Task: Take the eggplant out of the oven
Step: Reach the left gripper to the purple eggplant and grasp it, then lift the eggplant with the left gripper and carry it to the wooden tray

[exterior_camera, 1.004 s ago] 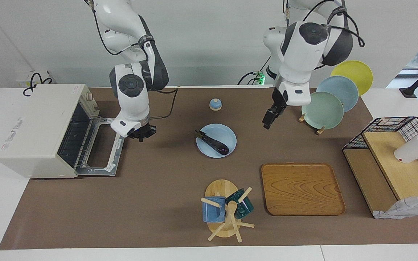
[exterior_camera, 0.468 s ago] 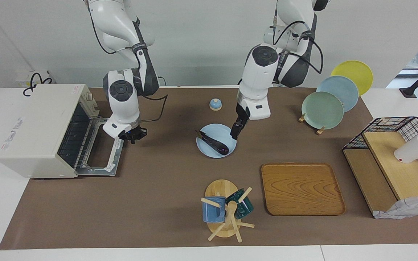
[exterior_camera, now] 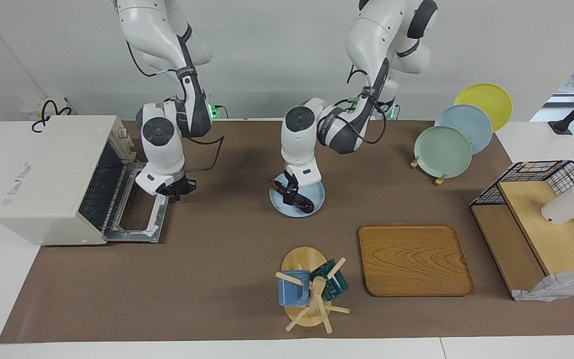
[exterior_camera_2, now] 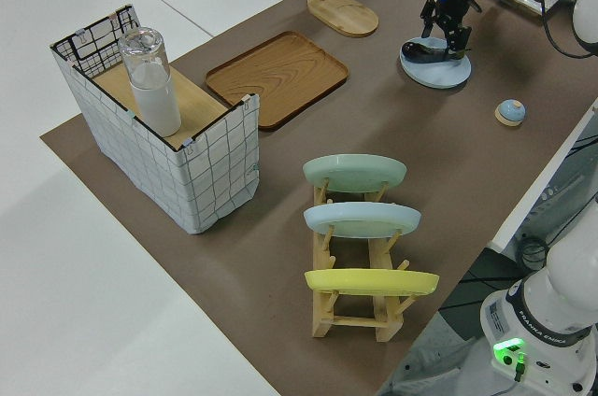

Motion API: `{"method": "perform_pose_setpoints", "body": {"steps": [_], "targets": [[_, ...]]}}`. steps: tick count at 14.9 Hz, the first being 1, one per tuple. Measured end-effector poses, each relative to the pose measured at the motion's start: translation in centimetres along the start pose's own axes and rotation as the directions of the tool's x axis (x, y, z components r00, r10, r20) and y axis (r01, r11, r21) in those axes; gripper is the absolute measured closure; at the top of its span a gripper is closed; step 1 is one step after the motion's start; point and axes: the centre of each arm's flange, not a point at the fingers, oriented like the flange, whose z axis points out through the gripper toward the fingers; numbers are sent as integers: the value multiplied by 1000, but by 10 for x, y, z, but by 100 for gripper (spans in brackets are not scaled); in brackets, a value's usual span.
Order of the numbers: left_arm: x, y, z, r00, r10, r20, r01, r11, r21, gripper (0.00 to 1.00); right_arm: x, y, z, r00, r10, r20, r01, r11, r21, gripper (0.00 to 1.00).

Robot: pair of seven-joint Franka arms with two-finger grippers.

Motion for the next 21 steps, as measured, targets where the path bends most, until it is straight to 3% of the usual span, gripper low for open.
{"method": "perform_pose_setpoints", "body": {"steps": [4,6,7,9,10,11,13,14,18,21], "targets": [[1,-2,7,1000,-12,-2,12,1000,-4,3,-1,5,8,1000,1,-3,-1,1000,4,99],[1,-3,9,1000,-12,-2,12,1000,-5,14,-3,7,15,1000,-1,-17,1,1000,6,99],[1,-4,10,1000,-13,-1,13,1000,-6,14,-4,7,18,1000,-12,-19,12,1000,-5,99],[1,-5,12,1000,-11,-2,11,1000,-9,29,-6,8,21,999,-41,-20,40,999,-36,99],[1,-4,12,1000,-11,-3,10,1000,-11,29,-6,8,20,998,-52,-21,51,998,-48,99],[2,-4,12,1000,-10,-4,10,1000,-15,35,-5,8,20,998,-59,-23,58,997,-55,99],[5,-2,11,1000,-5,-19,4,1000,-23,62,-6,6,20,997,-73,-23,71,995,-67,99],[8,-1,10,999,4,-32,-5,1000,-30,66,-6,4,20,996,-89,-23,87,993,-80,99],[27,7,-12,998,30,-49,-34,997,-68,66,-6,-8,17,983,-183,-1,180,970,-165,99],[74,14,-60,995,70,-66,-77,991,-106,66,1,-6,-12,975,-217,50,223,956,-192,99]]}}
